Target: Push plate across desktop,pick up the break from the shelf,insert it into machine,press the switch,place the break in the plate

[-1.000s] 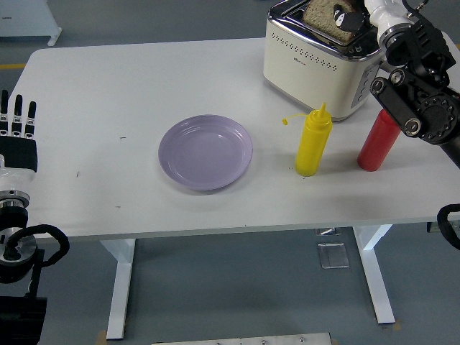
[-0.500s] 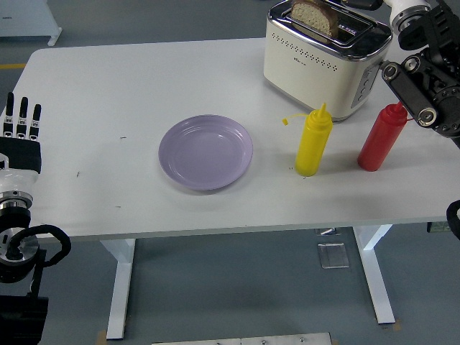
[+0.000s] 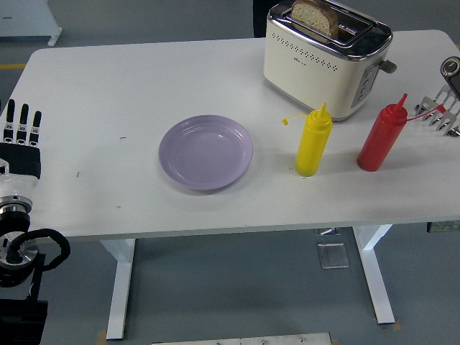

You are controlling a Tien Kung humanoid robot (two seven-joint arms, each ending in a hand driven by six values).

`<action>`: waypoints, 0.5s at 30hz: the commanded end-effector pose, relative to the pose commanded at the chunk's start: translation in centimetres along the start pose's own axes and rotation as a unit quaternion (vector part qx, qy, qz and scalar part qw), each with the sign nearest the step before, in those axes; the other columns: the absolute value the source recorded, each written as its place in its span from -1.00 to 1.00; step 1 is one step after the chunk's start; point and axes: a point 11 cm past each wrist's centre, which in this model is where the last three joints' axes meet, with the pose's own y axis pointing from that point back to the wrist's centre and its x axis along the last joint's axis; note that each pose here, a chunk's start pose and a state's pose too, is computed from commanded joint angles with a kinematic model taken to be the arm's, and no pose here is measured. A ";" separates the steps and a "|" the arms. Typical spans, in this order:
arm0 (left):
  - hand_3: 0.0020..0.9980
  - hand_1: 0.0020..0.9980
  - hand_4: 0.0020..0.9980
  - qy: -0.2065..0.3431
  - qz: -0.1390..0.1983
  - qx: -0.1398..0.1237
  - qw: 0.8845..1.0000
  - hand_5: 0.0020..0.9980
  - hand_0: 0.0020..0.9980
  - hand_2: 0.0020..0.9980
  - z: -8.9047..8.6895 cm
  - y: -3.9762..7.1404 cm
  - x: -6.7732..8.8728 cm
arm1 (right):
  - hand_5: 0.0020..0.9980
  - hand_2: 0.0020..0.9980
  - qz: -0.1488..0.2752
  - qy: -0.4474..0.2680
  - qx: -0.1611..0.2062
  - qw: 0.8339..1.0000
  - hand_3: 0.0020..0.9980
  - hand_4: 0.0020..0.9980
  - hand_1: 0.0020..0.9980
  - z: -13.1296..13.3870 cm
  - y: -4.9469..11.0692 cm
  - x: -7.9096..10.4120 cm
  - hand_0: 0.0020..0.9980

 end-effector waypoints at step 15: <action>0.57 0.70 0.13 -0.002 -0.006 0.002 1.000 1.00 0.70 0.69 -0.2 0.0 -0.4 | -1.00 0.17 -0.130 0.085 -0.021 0.988 0.02 -0.55 -0.46 4.5 3.1 -0.7 -0.56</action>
